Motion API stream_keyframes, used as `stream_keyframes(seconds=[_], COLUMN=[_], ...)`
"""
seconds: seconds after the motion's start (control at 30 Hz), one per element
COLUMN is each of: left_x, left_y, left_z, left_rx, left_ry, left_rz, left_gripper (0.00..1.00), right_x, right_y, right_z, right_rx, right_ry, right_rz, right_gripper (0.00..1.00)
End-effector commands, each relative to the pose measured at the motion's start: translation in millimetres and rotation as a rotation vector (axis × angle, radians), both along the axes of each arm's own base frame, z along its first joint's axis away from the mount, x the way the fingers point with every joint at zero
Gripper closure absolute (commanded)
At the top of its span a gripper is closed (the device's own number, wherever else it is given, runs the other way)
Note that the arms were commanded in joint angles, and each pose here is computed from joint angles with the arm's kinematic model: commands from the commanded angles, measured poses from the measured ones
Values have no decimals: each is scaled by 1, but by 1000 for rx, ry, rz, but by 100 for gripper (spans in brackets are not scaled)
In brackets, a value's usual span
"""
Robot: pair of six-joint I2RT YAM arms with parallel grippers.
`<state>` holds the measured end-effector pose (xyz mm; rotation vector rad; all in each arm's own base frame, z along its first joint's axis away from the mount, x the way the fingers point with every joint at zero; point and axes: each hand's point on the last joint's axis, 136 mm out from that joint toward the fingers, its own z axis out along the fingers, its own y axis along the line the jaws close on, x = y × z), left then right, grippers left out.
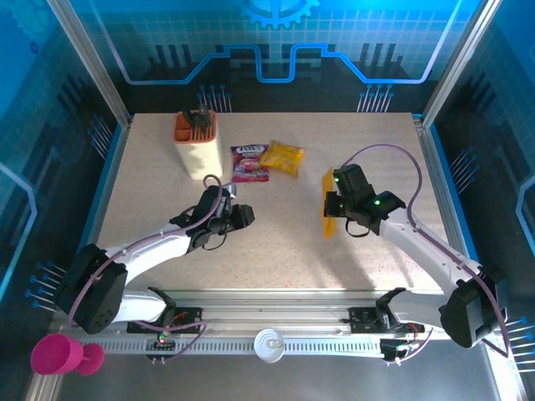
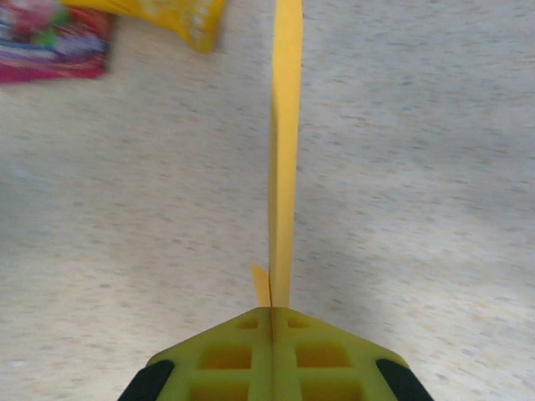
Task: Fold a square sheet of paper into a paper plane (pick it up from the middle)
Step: Turn over the paper at the center of the table.
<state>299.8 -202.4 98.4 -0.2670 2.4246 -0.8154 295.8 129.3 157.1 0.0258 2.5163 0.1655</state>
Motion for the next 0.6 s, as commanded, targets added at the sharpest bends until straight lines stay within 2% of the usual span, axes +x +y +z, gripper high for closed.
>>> stream_keyframes(seconds=[0.0,0.17,0.4,0.5,0.53,0.57], left_x=[-6,-4,-3,-6,-7,-8], left_y=[9,8,9,12,14,17], left_z=[0,3,9,12,14,14], left_rx=[-9,-23,-28,-20,-13,-5], left_ry=[13,6,-11,-15,-21,-22], left_rz=[38,40,47,50,52,57], left_gripper=[67,67,67,67,68,67], right_x=[-8,-9,-21,-28,-31,-32], right_y=[-33,-12,58,93,106,116], right_z=[-6,-32,-71,-86,-92,-94], right_rx=[-316,-476,-491,-452,-422,-394], right_ry=[27,69,139,172,189,201], right_rz=[-33,16,114,151,165,169], right_gripper=[100,100,100,81,70,62])
